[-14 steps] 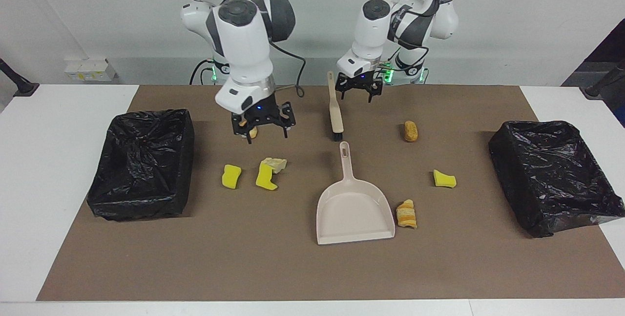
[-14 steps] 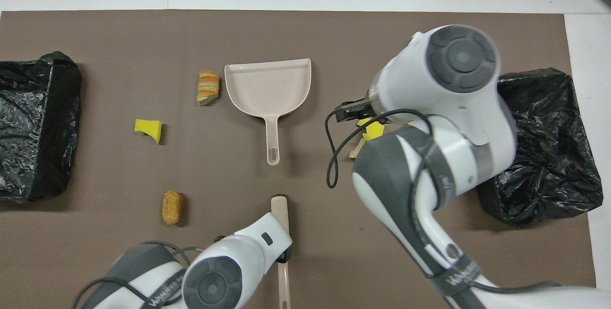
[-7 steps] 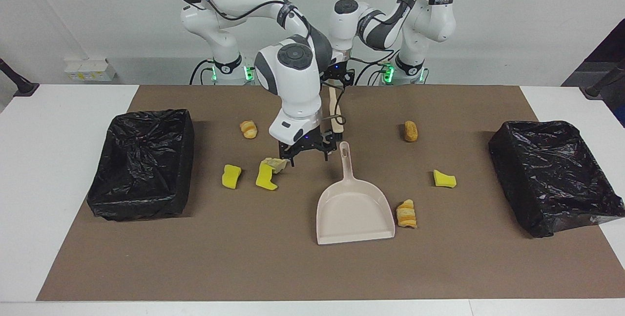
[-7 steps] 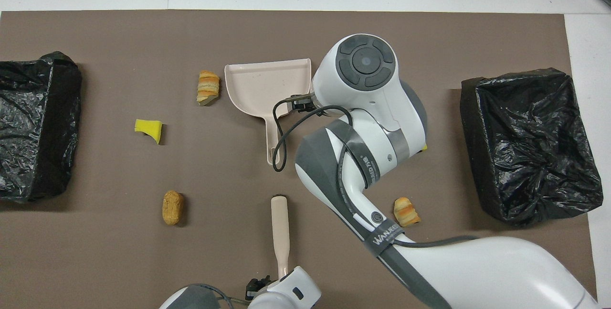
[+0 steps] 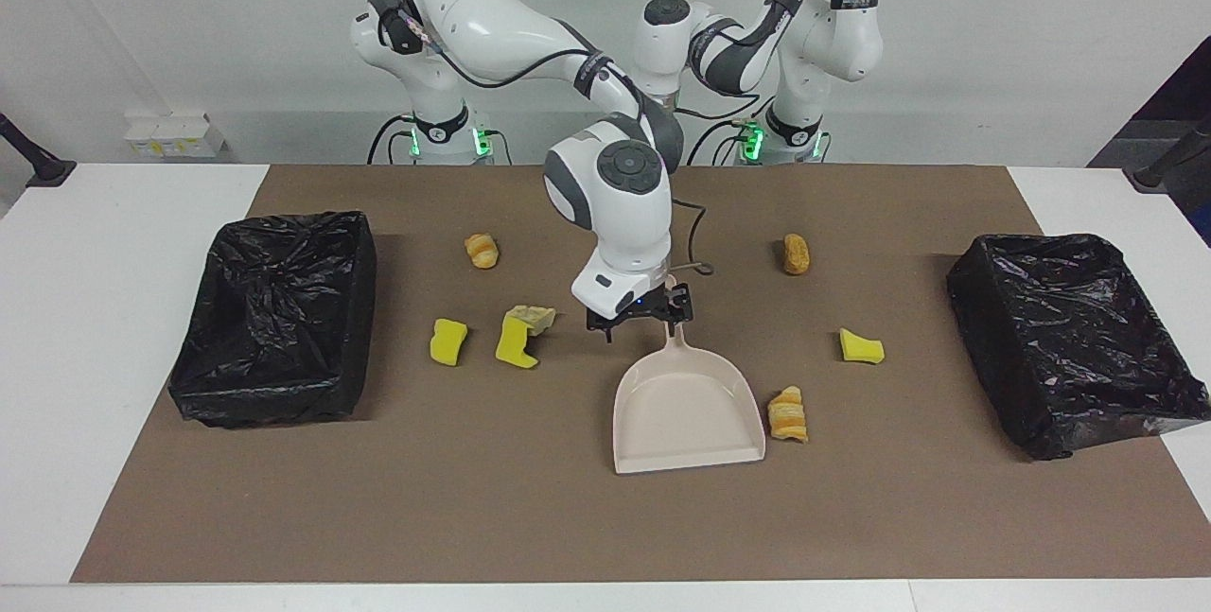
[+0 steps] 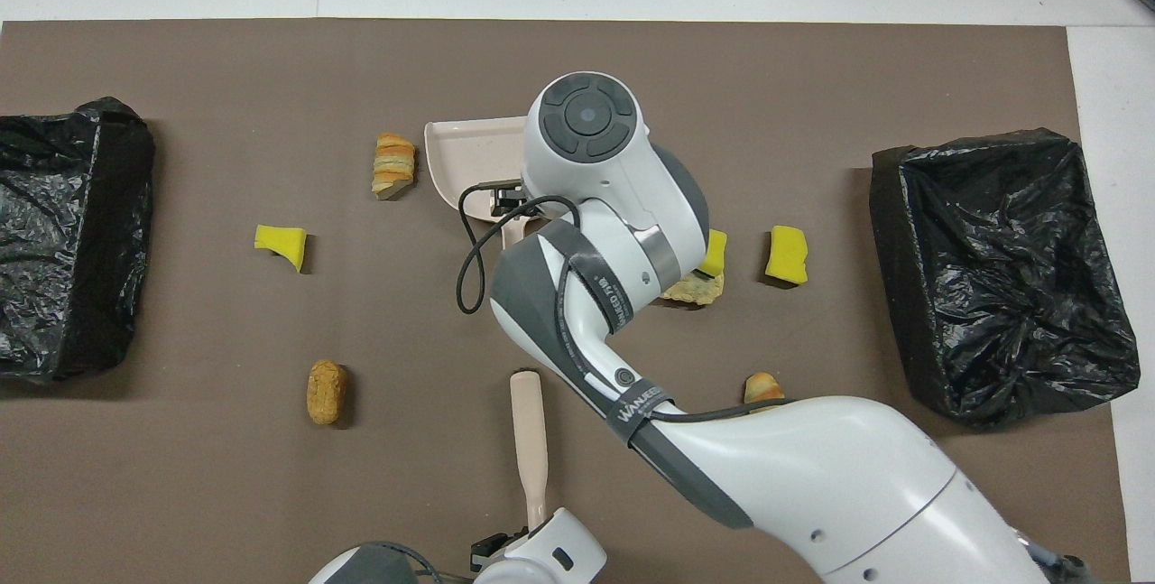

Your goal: Sweep and dump trash in bin

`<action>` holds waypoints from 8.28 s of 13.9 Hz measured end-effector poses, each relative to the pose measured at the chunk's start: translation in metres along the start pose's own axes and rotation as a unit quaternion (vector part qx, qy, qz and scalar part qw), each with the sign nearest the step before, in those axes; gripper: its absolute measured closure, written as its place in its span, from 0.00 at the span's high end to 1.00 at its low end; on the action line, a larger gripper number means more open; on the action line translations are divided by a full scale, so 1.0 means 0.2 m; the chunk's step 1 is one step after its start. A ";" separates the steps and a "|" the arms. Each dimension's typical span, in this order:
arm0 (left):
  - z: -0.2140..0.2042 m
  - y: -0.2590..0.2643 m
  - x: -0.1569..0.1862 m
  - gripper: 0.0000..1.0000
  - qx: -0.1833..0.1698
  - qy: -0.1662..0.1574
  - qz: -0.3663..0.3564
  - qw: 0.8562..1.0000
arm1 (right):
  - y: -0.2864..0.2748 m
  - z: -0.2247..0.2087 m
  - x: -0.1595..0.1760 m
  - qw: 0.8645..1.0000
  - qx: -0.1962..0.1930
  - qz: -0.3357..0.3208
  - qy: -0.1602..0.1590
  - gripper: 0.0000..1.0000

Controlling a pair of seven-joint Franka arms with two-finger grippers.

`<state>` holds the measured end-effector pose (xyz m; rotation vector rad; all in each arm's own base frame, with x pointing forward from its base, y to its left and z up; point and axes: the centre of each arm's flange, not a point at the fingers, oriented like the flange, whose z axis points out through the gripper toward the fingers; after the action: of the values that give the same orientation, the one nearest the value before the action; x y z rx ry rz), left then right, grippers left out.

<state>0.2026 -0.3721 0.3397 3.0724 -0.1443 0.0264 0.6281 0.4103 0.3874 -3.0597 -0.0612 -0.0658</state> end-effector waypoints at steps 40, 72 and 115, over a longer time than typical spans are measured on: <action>-0.15 -1.83 1.40 0.27 0.029 -0.028 0.007 0.999 | 0.09 0.16 -0.17 0.929 -0.044 -0.336 -0.148 0.31; -0.07 -0.69 1.45 0.27 -0.092 -0.134 0.217 0.963 | 0.48 0.19 -0.39 0.741 -0.077 -0.584 -0.323 0.31; -0.07 -0.42 1.02 0.27 -0.058 -0.128 0.058 0.988 | 0.45 0.27 -0.73 0.716 -0.174 -0.585 -0.339 0.31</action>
<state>0.4137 -0.3071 0.3534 2.9345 -0.3242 -0.3599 0.4884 0.3201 0.3199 -2.5262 -2.1411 1.0422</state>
